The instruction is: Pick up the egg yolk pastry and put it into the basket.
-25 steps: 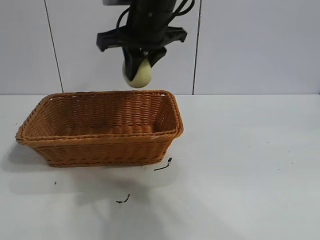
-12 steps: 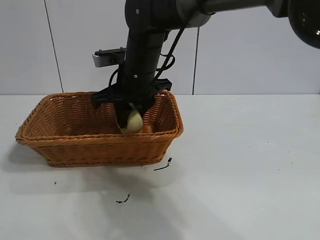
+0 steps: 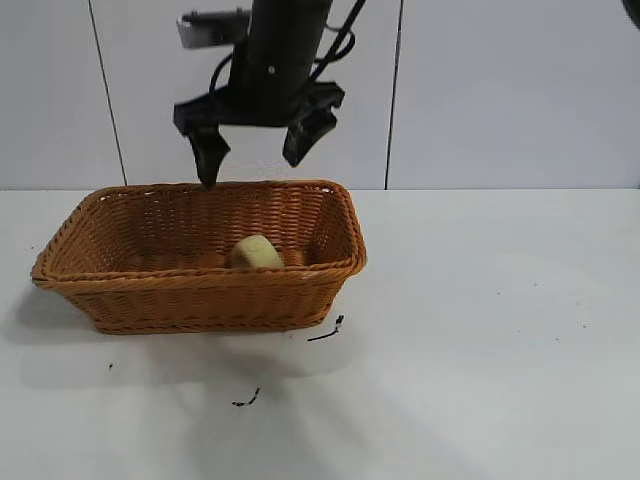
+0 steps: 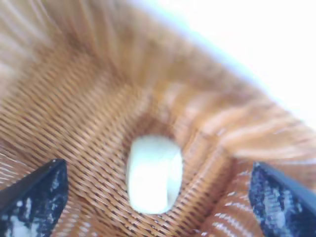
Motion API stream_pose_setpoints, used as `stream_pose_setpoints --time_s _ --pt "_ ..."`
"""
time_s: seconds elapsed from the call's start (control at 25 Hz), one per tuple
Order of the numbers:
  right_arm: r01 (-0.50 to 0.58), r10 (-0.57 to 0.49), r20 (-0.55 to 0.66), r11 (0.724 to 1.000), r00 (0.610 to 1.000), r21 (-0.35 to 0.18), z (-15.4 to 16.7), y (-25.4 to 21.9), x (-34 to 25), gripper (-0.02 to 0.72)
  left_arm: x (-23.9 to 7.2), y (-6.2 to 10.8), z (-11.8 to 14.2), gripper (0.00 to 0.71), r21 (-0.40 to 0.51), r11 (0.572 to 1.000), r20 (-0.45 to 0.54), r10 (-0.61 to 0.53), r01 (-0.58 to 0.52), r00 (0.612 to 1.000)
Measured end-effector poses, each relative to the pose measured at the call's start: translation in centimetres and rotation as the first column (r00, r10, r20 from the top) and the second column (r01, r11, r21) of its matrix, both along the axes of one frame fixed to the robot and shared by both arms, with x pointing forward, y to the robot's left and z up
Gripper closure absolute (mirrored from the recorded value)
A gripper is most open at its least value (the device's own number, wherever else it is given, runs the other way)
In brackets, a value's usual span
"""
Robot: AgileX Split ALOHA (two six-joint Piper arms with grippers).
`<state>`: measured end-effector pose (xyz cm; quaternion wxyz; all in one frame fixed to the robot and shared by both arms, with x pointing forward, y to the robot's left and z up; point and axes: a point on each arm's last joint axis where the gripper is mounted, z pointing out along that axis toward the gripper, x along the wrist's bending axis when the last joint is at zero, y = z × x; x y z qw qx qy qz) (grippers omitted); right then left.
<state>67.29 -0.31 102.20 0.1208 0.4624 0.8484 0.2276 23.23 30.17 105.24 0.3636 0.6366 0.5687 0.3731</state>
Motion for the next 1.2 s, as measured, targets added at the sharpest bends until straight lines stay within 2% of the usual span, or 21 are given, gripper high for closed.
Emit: stream_pose_setpoints --time_s 0.16,0.36,0.48,0.72,0.96,1.04,1.2 --pt "0.052 -0.053 0.031 0.998 0.998 0.022 1.8 -2.3 1.4 0.01 0.0 0.0 0.0 0.014 0.0 1.0 0.0 0.0 0.0 1.0" --pt "0.178 -0.178 0.003 0.984 0.984 0.002 1.6 -8.2 4.3 0.01 0.0 0.0 0.0 0.014 0.0 1.0 0.0 0.0 0.0 1.0" --pt "0.269 -0.269 -0.015 0.963 0.963 -0.009 1.5 -12.7 5.9 0.01 0.0 0.0 0.0 0.014 0.0 1.0 0.0 0.0 0.0 1.0" --pt "0.443 -0.443 -0.034 0.896 0.896 -0.024 1.4 -21.9 7.9 0.01 0.0 0.0 0.0 0.014 0.0 1.0 0.0 0.0 0.0 1.0" --pt "0.542 -0.543 -0.033 0.84 0.839 -0.025 1.4 -27.8 8.5 0.01 0.0 0.0 0.0 0.014 0.0 1.0 0.0 0.0 0.0 1.0" --pt "0.555 -0.556 -0.032 0.831 0.831 -0.02 1.6 -28.6 8.5 0.01 0.0 0.0 0.0 0.014 0.0 1.0 0.0 0.0 0.0 1.0" --pt "0.555 -0.555 -0.019 0.832 0.832 0.004 3.1 -28.5 7.9 0.01 0.0 0.0 0.0 0.014 0.0 1.0 0.0 0.0 0.0 1.0"
